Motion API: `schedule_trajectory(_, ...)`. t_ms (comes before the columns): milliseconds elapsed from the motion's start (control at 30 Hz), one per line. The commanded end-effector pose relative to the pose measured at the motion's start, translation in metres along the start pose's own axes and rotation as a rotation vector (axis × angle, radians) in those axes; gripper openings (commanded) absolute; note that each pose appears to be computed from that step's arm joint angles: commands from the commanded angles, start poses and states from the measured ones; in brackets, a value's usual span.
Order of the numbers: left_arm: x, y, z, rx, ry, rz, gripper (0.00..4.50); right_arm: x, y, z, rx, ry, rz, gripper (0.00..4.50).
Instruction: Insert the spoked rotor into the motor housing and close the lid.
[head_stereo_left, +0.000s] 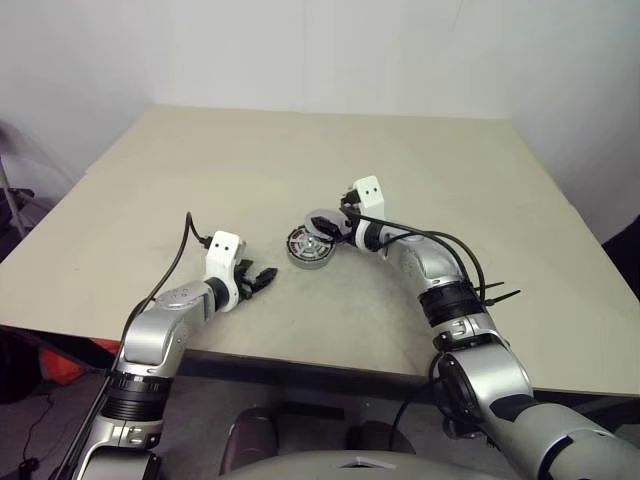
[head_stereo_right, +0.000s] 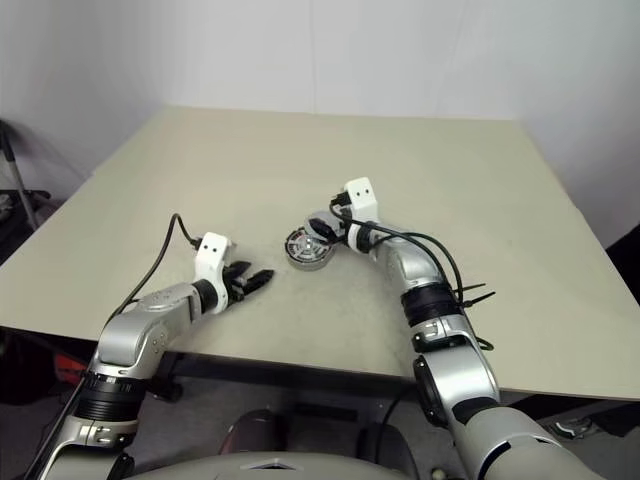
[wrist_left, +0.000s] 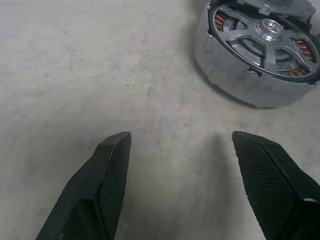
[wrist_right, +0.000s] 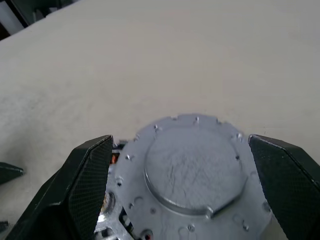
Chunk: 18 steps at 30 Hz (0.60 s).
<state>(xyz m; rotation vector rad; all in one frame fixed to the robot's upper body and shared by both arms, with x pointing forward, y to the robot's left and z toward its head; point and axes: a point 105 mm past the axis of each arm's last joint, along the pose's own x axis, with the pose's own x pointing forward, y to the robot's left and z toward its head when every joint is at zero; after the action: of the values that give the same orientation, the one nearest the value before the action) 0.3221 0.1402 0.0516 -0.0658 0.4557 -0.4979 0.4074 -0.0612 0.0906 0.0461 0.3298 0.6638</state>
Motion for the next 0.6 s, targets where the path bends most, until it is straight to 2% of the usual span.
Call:
schedule_trajectory(33,-0.005,0.007,0.013,0.016,-0.051,0.027,3.42,0.001,0.0,0.012,0.006,-0.052,0.004,4.47)
schedule_trajectory(300,-0.005,0.003,0.012,0.02,-0.054,0.017,3.42,0.007,0.0,0.011,0.043,-0.046,0.002,4.47)
schedule_trajectory(500,-0.006,0.006,0.013,0.022,-0.055,0.027,3.42,0.01,-0.001,-0.001,0.026,-0.01,-0.008,4.47)
schedule_trajectory(600,-0.005,0.006,0.013,0.021,-0.055,0.029,3.42,0.01,-0.002,0.0,0.015,-0.018,-0.012,3.86)
